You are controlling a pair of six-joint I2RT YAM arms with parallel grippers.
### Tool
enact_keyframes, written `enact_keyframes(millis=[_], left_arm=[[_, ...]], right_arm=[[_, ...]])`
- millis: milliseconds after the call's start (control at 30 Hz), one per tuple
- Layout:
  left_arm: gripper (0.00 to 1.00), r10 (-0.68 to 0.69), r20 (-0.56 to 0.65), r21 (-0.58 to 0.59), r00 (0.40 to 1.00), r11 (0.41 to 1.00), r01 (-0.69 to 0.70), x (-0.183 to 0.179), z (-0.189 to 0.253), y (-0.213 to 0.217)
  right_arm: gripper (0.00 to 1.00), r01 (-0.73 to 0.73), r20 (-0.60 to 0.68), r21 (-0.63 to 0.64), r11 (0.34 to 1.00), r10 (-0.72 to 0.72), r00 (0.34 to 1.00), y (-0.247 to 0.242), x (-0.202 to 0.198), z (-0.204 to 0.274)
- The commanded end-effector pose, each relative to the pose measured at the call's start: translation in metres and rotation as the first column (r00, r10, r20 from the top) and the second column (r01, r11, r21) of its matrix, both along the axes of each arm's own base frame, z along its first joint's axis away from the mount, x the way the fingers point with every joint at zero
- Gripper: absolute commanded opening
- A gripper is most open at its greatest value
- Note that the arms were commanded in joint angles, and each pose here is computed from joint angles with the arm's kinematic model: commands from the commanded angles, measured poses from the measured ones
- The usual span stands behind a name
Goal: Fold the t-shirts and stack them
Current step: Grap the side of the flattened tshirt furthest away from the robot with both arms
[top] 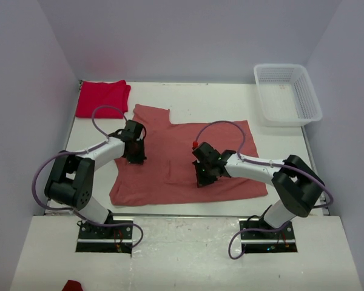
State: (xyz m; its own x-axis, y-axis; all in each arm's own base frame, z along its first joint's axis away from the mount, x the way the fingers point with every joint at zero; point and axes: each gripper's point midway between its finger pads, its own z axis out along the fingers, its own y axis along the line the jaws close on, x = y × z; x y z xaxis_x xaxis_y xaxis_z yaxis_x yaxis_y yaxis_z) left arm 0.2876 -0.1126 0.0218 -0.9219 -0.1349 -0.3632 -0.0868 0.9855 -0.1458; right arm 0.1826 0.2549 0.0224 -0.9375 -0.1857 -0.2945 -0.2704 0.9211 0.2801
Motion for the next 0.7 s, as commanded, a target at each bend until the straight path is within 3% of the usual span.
enact_keyframes(millis=[0, 400, 667], left_arm=[[0.0, 0.045, -0.012, 0.015, 0.999, 0.999, -0.045, 0.002, -0.013, 0.002], [0.0, 0.133, -0.103, 0.08, 0.986, 0.989, -0.125, -0.019, -0.039, 0.028], [0.0, 0.261, -0.059, 0.147, 0.964, 0.957, -0.25, -0.017, -0.02, 0.061]], right_arm=[[0.0, 0.01, 0.005, -0.015, 1.0, -0.01, 1.0, 0.007, 0.0, -0.013], [0.0, -0.043, -0.032, -0.048, 0.998, 0.042, 0.999, 0.024, -0.009, -0.034], [0.0, -0.032, -0.024, -0.072, 0.997, 0.03, 0.999, 0.024, -0.004, -0.037]])
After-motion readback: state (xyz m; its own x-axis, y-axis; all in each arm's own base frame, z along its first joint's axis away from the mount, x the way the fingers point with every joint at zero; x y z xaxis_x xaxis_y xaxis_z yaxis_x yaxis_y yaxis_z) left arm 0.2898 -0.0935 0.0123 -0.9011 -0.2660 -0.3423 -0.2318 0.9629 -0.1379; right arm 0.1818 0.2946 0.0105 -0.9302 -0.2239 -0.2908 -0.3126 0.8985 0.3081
